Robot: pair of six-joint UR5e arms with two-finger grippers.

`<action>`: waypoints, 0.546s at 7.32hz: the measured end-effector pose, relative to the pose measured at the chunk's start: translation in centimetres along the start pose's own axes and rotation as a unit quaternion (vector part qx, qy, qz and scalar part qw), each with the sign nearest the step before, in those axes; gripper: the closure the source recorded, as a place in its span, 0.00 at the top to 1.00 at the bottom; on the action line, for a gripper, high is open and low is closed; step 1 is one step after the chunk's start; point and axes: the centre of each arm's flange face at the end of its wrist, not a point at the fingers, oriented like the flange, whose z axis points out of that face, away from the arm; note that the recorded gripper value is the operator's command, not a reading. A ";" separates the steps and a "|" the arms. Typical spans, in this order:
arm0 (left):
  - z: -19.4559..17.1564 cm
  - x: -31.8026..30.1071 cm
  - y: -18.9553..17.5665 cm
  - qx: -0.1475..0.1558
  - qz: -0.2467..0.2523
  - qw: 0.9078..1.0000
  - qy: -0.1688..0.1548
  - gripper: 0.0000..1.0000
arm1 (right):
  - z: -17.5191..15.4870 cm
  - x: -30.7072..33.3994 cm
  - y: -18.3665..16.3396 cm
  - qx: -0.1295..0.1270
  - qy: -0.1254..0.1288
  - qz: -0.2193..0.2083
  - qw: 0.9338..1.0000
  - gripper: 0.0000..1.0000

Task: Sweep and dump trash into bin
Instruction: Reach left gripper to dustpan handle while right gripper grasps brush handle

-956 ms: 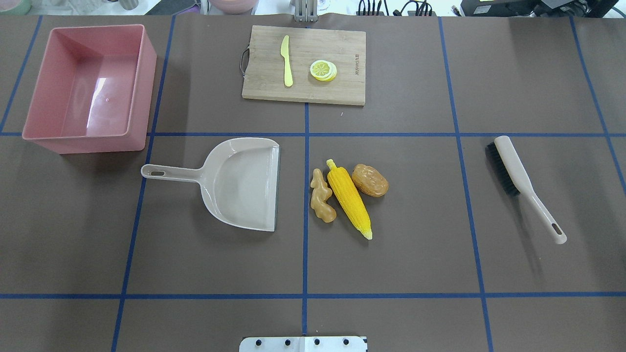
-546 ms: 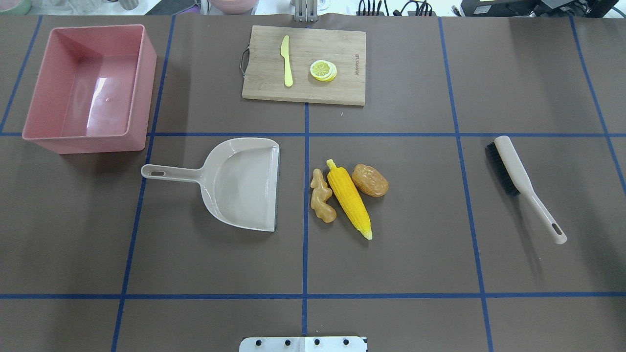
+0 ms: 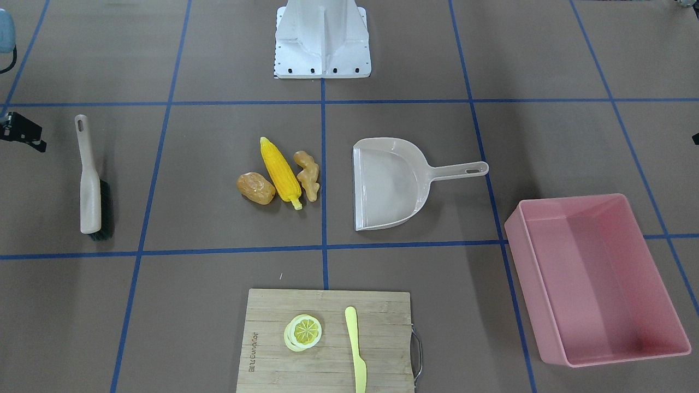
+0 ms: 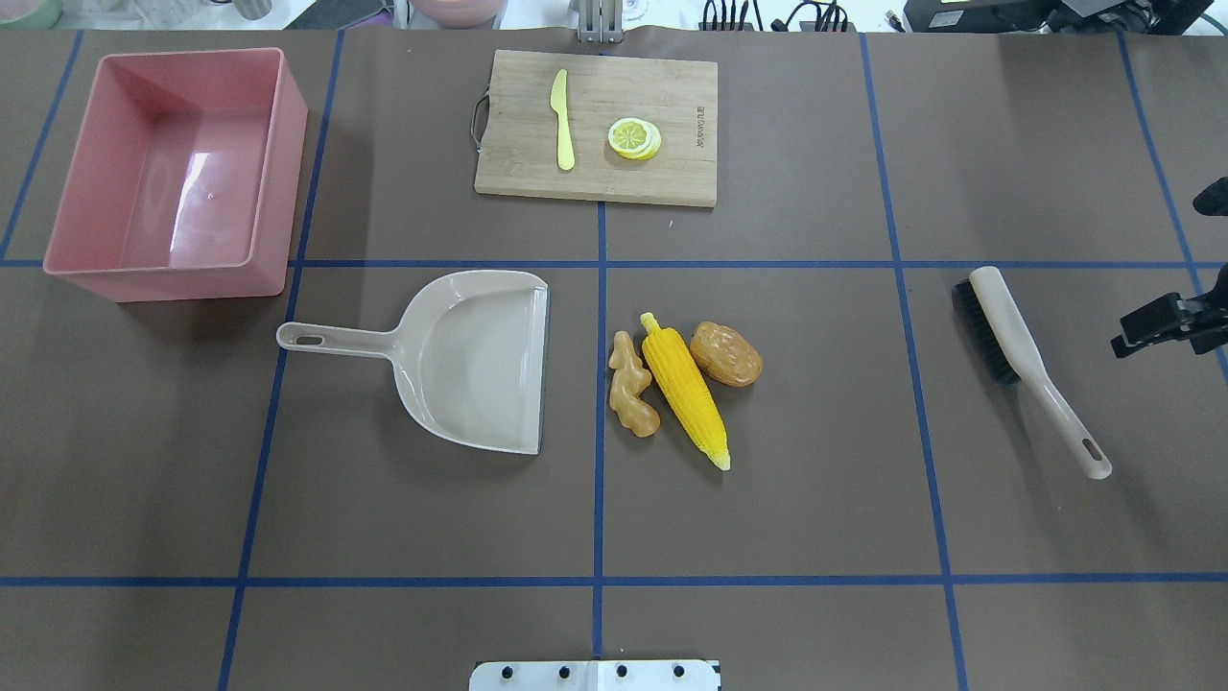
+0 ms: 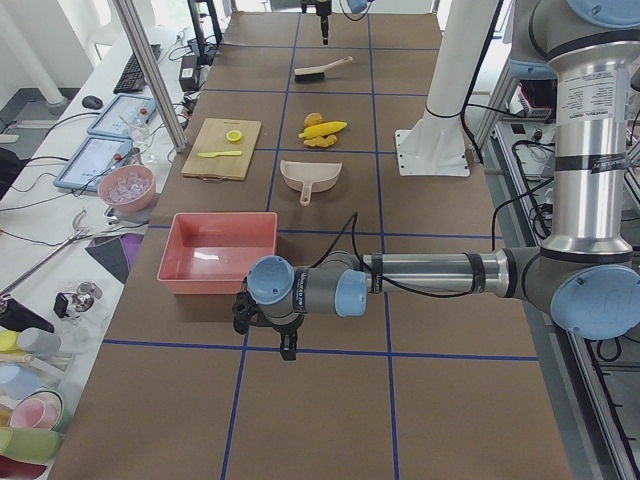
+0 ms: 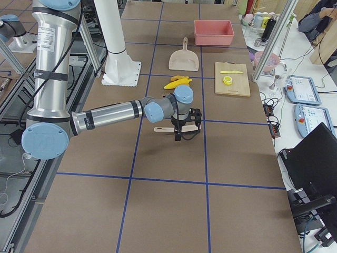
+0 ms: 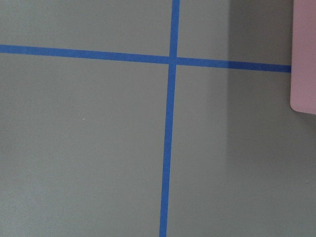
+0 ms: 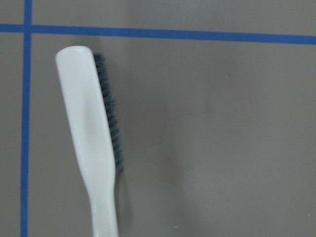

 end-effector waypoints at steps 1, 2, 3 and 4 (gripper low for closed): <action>-0.4 0.3 -0.4 0.004 0.003 1.000 0.000 0.98 | 1.0 -1.8 0.7 -0.012 -0.001 -0.011 1.000 1.00; -1.0 1.0 -0.9 0.009 0.007 1.000 0.001 0.98 | 2.3 -2.9 1.4 -0.026 0.002 -0.022 0.999 1.00; -2.4 3.0 -1.6 0.012 0.014 1.000 0.001 0.98 | 3.7 -3.7 2.2 -0.039 0.009 -0.033 0.999 1.00; -4.5 6.1 -2.4 0.015 0.022 1.000 -0.003 0.98 | 4.8 -4.3 2.8 -0.049 0.015 -0.043 0.998 1.00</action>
